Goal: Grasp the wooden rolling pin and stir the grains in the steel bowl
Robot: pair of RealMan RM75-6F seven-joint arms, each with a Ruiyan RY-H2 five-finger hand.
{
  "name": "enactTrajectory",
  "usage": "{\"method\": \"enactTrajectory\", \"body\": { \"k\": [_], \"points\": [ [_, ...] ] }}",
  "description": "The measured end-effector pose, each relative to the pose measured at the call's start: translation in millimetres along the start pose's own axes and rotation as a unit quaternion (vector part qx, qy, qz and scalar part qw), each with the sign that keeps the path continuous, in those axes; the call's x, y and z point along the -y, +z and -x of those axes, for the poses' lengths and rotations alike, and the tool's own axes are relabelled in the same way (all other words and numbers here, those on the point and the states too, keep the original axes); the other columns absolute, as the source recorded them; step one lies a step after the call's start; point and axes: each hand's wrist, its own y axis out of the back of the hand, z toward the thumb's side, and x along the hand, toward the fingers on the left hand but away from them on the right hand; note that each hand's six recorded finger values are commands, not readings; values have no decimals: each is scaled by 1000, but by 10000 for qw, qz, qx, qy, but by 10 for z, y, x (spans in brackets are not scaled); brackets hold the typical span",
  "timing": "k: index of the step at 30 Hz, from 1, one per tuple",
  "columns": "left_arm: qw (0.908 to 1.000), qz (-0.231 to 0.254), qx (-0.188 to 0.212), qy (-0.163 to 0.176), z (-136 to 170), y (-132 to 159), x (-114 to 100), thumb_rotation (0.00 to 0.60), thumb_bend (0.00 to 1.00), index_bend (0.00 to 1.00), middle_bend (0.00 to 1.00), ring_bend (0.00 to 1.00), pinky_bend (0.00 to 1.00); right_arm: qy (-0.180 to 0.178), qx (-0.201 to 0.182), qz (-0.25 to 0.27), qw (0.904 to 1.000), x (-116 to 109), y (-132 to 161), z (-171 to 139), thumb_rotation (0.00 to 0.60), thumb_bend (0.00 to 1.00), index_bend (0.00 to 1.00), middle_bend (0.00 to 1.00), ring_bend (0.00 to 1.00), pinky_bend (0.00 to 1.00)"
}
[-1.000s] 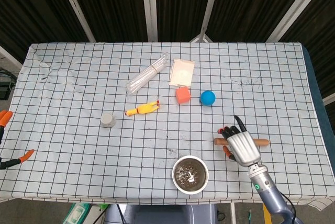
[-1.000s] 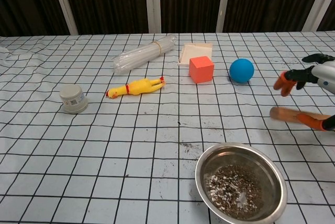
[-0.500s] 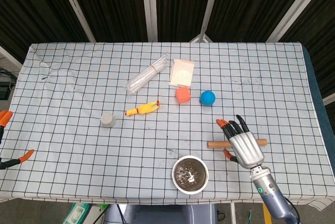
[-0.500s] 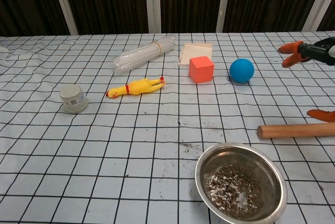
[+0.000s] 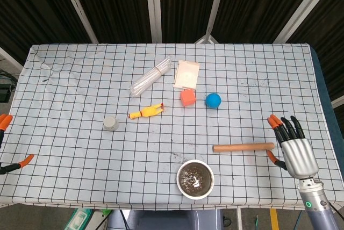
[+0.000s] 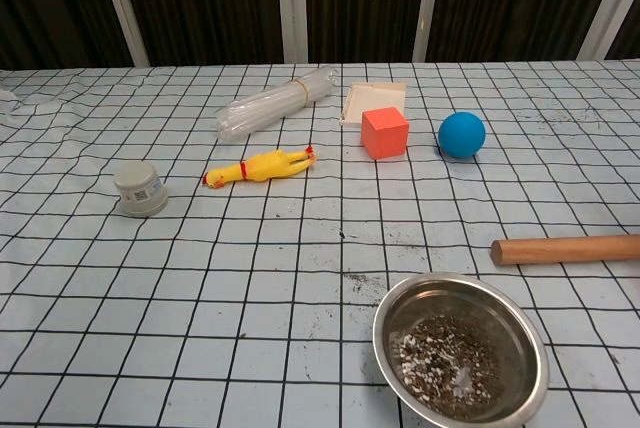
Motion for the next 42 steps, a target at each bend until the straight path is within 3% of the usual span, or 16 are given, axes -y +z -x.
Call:
{"method": "enactTrajectory", "body": {
  "k": [9, 12, 14, 16, 21, 25, 29, 33, 36, 42],
  "points": [
    [9988, -439, -162, -153, -182, 87, 11, 600, 66, 57, 0, 0, 17, -125, -183, 349, 9991, 1, 15, 7, 600, 299, 51, 156, 110, 0],
    [9973, -653, -136, -304, -357, 206, 30, 600, 104, 78, 29, 29, 142, -134, -228, 448, 9986, 1, 20, 19, 600, 299, 66, 156, 117, 0],
    [9961, -740, -68, -467, -493, 317, 66, 600, 117, 125, 90, 84, 250, -133, -253, 503, 9983, 2, 23, 23, 600, 299, 92, 155, 134, 0],
    [9944, -855, 45, -621, -638, 451, 103, 600, 119, 162, 129, 123, 294, -133, -274, 549, 9980, 1, 27, 26, 600, 299, 111, 156, 146, 0],
    [9877, -1279, 304, -850, -903, 749, 203, 600, 119, 169, 145, 143, 298, -174, -357, 712, 9967, -16, 37, 27, 600, 299, 117, 156, 150, 0],
    [9785, -1649, 550, -1106, -1090, 1033, 412, 600, 120, 170, 144, 143, 307, -175, -393, 781, 9960, -18, 37, 25, 600, 299, 116, 155, 150, 0],
    [9699, -1872, 757, -1362, -1213, 1318, 707, 600, 122, 135, 106, 113, 261, -180, -415, 823, 9956, -22, 31, 23, 600, 298, 117, 155, 150, 0],
    [9716, -1686, 808, -1450, -1273, 1593, 948, 600, 111, 23, 1, 1, 86, -172, -410, 873, 9952, -20, 17, 23, 600, 298, 117, 155, 150, 0],
    [9771, -1548, 726, -1267, -1287, 1642, 919, 600, 86, 0, 0, 0, 12, -185, -431, 921, 9946, -25, 17, 25, 600, 298, 117, 156, 150, 0],
    [9899, -1205, 440, -611, -1086, 1488, 687, 600, 66, 0, 0, 0, 0, -200, -406, 934, 9946, -32, -22, 9, 600, 298, 117, 155, 150, 0]
  ]
}}
